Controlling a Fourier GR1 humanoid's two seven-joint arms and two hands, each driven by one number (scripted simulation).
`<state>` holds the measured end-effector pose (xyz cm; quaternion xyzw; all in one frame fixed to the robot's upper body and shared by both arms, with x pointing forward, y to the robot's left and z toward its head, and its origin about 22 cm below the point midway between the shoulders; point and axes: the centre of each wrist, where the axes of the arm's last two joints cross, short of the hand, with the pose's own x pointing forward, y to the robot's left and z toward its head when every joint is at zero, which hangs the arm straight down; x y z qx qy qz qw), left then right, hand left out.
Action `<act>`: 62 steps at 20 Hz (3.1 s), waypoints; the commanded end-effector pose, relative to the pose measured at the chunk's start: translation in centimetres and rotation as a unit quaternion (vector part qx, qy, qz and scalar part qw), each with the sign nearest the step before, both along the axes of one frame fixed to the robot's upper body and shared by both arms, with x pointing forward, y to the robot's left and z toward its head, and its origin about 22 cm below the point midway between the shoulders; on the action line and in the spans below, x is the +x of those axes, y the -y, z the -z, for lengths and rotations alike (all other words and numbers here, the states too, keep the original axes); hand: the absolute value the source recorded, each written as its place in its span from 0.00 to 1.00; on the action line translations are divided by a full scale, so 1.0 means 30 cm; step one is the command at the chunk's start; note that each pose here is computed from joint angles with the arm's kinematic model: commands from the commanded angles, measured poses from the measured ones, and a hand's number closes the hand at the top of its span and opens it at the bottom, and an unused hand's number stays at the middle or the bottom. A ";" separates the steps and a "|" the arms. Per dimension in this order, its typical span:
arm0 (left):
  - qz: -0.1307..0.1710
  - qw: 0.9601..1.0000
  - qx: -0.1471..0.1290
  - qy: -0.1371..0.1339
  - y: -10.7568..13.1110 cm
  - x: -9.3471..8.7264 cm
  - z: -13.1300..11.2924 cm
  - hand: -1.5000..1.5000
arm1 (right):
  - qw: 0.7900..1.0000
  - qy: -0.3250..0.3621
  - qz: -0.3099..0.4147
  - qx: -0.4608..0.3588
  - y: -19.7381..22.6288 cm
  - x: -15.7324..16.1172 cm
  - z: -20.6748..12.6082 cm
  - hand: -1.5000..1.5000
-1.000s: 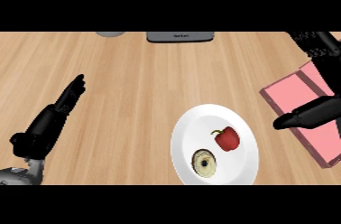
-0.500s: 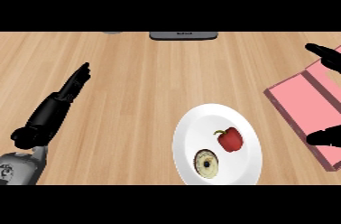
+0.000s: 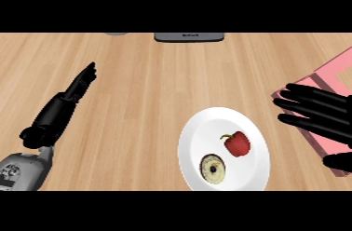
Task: Pick the bell pepper from the plate and place it in the cardboard box
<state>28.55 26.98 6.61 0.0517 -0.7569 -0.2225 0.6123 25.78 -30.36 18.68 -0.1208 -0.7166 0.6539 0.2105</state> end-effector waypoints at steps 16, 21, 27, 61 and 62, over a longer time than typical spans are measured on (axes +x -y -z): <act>0.005 1.000 -0.002 0.010 0.019 0.023 0.029 0.50 | 0.972 0.016 0.101 -0.213 -0.348 -0.278 0.141 0.00; 0.011 1.000 0.001 0.003 -0.060 -0.007 -0.050 0.50 | 0.967 0.006 0.108 -0.231 -0.365 -0.294 0.185 0.00; 0.004 1.000 0.002 0.001 0.037 0.033 0.001 0.50 | 0.963 0.047 0.135 -0.228 -0.400 -0.259 0.210 0.00; 0.014 1.000 -0.003 -0.003 0.027 -0.016 0.047 0.50 | 0.949 0.043 0.174 -0.259 -0.408 -0.029 0.516 0.00; 0.012 1.000 -0.007 0.000 0.025 0.019 0.007 0.50 | 0.951 0.043 0.170 -0.254 -0.391 -0.014 0.491 0.00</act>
